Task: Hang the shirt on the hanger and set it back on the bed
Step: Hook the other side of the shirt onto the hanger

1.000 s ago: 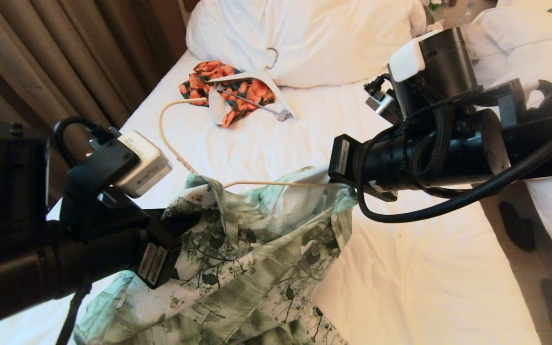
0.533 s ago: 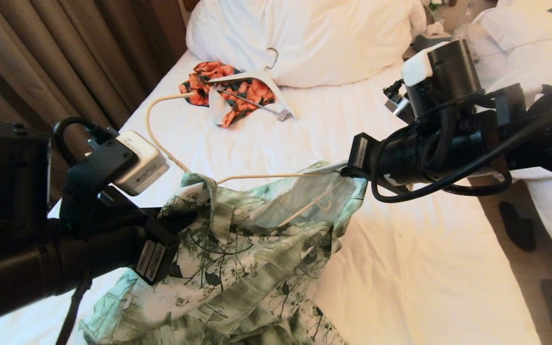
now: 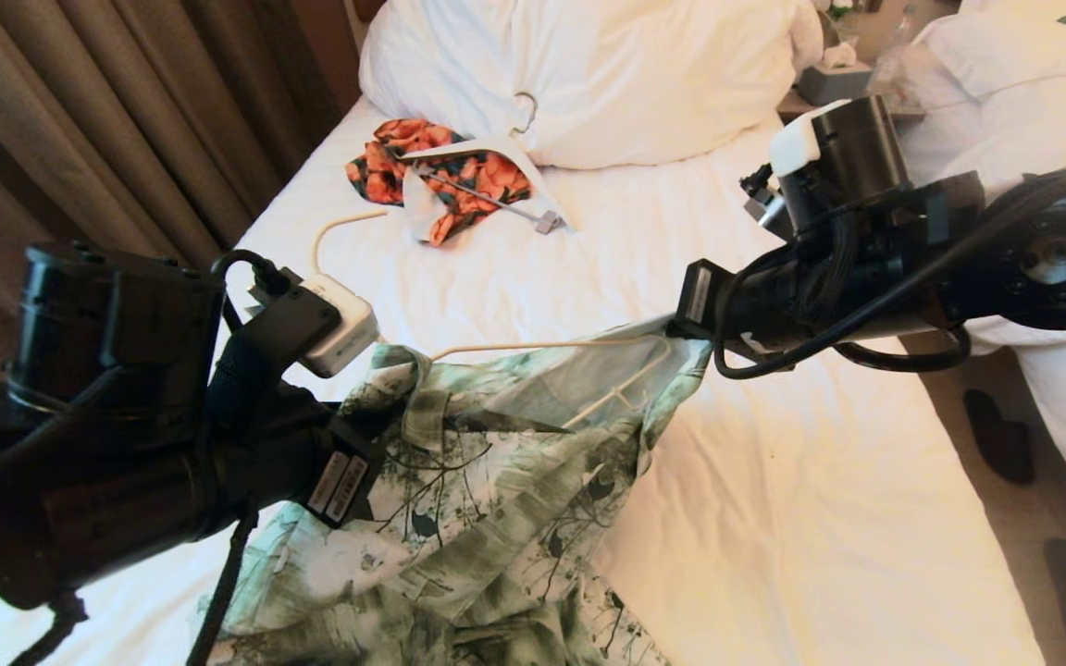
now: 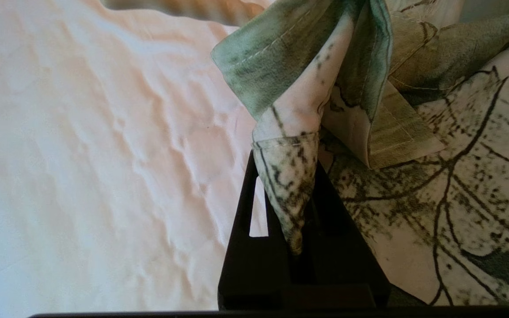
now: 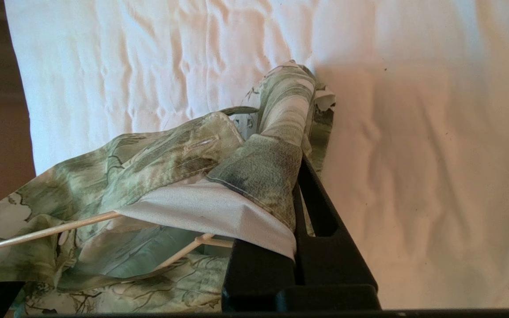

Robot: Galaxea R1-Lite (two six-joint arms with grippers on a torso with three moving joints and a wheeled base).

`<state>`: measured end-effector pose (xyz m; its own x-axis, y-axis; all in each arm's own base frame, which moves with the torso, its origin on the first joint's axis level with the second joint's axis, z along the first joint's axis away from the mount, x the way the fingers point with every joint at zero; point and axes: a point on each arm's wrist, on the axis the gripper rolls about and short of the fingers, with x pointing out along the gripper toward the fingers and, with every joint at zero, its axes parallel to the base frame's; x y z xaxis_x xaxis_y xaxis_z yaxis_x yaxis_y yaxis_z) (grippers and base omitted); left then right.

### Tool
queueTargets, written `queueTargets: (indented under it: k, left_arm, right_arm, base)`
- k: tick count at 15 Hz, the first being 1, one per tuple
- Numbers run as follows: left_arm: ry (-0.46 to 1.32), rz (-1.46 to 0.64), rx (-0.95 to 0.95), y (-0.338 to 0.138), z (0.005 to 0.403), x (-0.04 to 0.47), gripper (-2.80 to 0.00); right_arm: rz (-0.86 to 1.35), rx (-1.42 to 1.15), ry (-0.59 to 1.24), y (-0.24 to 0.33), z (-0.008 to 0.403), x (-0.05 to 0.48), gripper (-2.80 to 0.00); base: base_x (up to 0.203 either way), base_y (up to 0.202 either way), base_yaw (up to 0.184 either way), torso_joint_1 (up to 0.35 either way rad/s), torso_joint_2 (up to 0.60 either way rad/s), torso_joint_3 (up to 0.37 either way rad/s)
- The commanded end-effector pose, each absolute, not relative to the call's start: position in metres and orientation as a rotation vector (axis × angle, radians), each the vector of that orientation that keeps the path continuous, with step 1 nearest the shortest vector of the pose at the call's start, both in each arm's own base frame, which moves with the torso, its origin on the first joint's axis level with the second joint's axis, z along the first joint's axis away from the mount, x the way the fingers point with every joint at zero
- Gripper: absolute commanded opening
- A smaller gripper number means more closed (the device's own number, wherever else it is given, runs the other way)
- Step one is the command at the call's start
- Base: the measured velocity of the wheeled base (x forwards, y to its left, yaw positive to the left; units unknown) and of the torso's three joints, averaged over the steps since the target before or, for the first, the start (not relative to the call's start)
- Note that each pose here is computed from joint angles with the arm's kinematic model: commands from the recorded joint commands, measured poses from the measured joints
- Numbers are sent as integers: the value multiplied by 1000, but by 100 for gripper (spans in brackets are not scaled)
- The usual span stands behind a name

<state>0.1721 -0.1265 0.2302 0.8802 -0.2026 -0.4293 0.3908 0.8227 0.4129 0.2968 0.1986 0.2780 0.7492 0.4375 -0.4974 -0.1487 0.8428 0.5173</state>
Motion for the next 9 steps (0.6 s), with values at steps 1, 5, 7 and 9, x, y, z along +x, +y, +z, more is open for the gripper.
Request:
queueTargets:
  k: [1, 5, 7, 9]
  left_arm:
    - [388, -309, 519, -127, 230, 177, -280]
    - [379, -273, 543, -121, 233, 180, -280]
    - [369, -257, 541, -121, 236, 179, -280]
    - [362, -232, 544, -122, 239, 180, -280]
  right_arm:
    - [329, 472, 658, 203, 274, 304, -280]
    - [339, 459, 653, 212, 270, 314, -280]
    - [353, 465, 640, 214, 275, 312, -280]
    - [382, 465, 629, 221, 282, 304, -280]
  base:
    - [0, 0, 0, 0, 0, 0]
    - [0, 0, 0, 0, 0, 0]
    - [0, 0, 0, 0, 0, 0]
    - [0, 0, 0, 0, 0, 0]
